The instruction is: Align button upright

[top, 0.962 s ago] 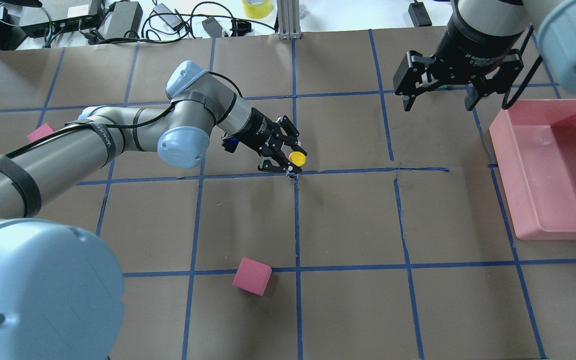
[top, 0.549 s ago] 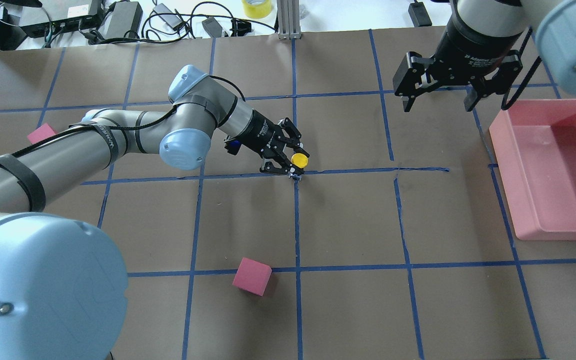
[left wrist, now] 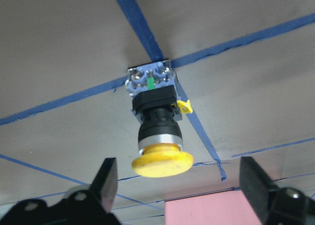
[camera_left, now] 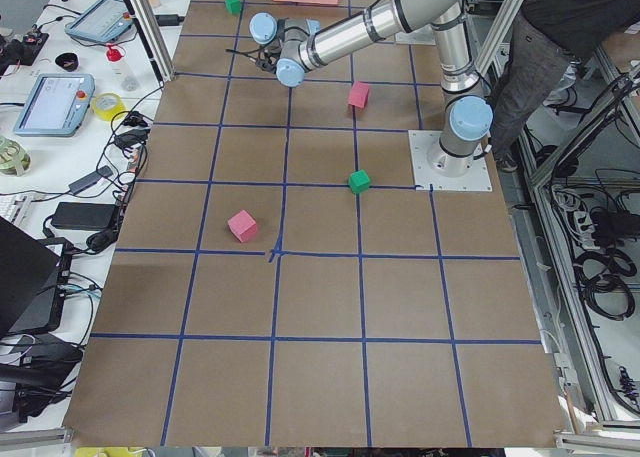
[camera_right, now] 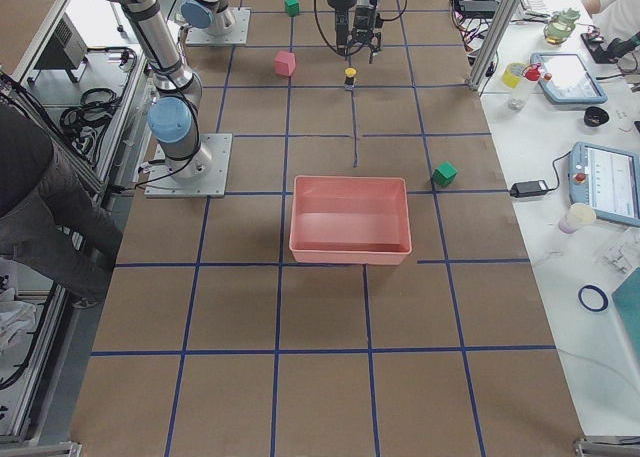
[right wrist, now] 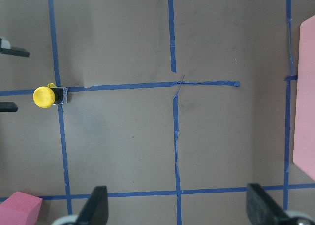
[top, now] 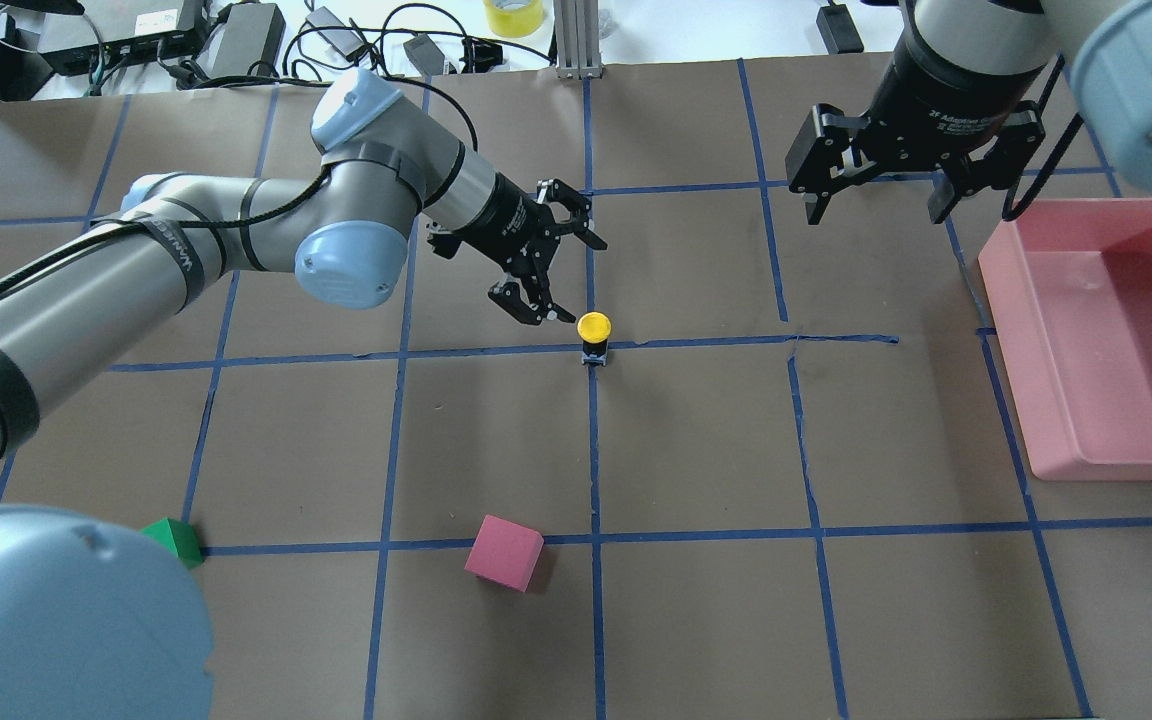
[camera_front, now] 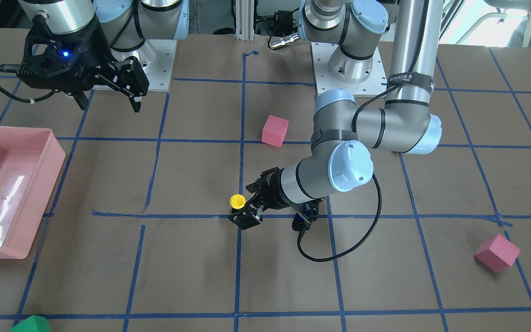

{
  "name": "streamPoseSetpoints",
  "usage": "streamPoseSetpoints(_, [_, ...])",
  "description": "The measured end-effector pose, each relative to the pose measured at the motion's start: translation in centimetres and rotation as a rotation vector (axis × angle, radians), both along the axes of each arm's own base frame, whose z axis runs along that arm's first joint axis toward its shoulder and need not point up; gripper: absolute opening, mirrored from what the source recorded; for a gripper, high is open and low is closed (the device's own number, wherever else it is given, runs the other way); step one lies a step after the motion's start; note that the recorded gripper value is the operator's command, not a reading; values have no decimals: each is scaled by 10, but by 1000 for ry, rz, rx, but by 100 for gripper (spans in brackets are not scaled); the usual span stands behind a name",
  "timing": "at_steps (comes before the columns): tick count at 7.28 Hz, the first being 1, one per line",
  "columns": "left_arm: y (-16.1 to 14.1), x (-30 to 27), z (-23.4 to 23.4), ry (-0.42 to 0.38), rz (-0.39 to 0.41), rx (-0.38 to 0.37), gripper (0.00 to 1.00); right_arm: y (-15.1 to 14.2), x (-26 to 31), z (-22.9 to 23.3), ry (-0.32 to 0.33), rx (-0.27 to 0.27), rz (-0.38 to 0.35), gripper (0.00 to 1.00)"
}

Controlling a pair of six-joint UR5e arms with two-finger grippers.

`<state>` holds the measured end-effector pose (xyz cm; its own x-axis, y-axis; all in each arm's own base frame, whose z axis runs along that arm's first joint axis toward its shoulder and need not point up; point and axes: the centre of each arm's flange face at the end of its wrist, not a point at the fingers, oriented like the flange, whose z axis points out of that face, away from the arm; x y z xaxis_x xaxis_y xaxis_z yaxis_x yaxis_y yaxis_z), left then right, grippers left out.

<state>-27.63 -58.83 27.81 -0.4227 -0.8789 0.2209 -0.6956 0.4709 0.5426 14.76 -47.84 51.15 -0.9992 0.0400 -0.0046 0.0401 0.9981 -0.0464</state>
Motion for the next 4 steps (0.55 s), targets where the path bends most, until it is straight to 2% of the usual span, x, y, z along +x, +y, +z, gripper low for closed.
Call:
streamPoseSetpoints(2, [23,-1,99,-96,-66,-123,100,0,0,0,1,0,0,100])
streamPoseSetpoints(3, [45,6,145,-172,-166,-182,100,0,0,0,1,1,0,100])
streamPoseSetpoints(4, [73,19,183,-267,-317,-248,100,0,0,0,1,1,0,100])
